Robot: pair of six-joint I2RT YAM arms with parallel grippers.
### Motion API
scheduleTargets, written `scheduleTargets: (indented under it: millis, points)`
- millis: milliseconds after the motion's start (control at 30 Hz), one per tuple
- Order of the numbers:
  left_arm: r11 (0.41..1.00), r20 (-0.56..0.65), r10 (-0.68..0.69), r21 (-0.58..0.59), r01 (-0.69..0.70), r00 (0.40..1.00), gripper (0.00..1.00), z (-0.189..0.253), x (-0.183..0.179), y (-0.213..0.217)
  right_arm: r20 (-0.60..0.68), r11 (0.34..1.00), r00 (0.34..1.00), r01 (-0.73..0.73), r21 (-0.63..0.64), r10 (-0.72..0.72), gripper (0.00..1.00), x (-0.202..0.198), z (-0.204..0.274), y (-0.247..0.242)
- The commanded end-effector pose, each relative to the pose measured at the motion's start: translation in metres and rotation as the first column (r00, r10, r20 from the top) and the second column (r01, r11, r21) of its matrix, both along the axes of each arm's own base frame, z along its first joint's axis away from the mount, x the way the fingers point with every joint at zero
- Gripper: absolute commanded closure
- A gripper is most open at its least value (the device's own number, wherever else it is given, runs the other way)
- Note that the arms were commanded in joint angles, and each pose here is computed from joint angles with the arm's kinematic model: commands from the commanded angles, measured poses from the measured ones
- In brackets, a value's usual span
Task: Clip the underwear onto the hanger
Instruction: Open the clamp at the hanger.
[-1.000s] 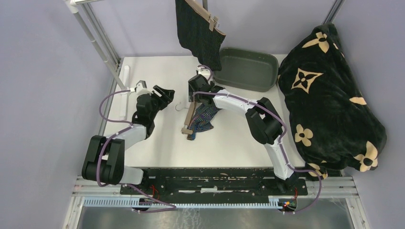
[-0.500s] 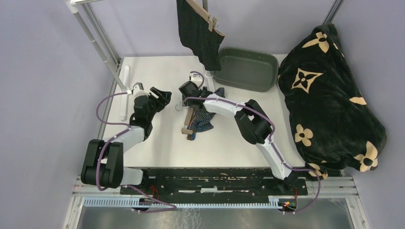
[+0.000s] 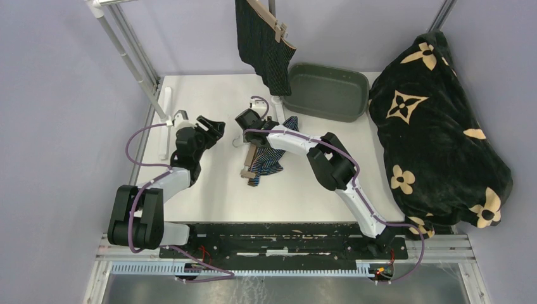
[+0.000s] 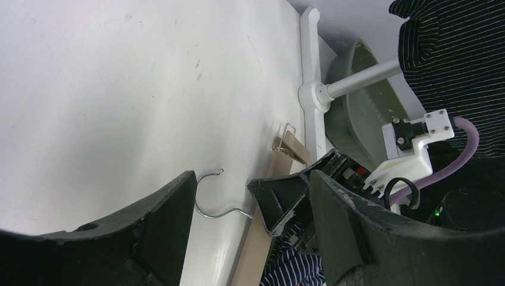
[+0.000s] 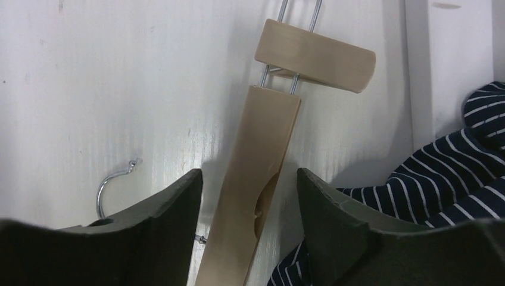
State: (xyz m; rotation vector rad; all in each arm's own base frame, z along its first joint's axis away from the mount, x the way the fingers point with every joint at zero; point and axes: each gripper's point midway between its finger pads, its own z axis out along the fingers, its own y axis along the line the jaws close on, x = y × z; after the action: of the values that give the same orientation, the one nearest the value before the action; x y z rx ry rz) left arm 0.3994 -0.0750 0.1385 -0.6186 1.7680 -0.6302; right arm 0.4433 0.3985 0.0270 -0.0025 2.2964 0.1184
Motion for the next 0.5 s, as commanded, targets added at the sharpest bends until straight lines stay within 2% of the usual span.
scheduleTargets:
  millis: [0, 167, 267, 467]
  points:
    - [1.0, 0.042, -0.002, 0.014, 0.001, 0.999, 0.25, 0.007, 0.004, 0.002, 0.016, 1.0, 1.0, 0.019, 0.005, -0.019, 0.35, 0.004, 0.006, 0.003]
    - [1.0, 0.039, -0.004, 0.012, 0.003, 0.999, 0.25, 0.005, 0.004, 0.002, 0.007, 1.0, 1.0, 0.023, -0.006, -0.023, 0.46, 0.0, -0.001, -0.001]
    - [1.0, 0.039, -0.008, 0.01, 0.007, 0.999, 0.25, 0.004, 0.005, 0.001, 0.012, 1.0, 1.0, 0.023, -0.002, -0.023, 0.56, -0.001, 0.001, -0.003]
    - [0.997, 0.076, -0.065, -0.026, 0.067, 0.995, 0.25, 0.004, 0.009, -0.011, 0.033, 1.0, 0.999, -0.004, 0.025, 0.003, 0.63, -0.005, 0.006, -0.005]
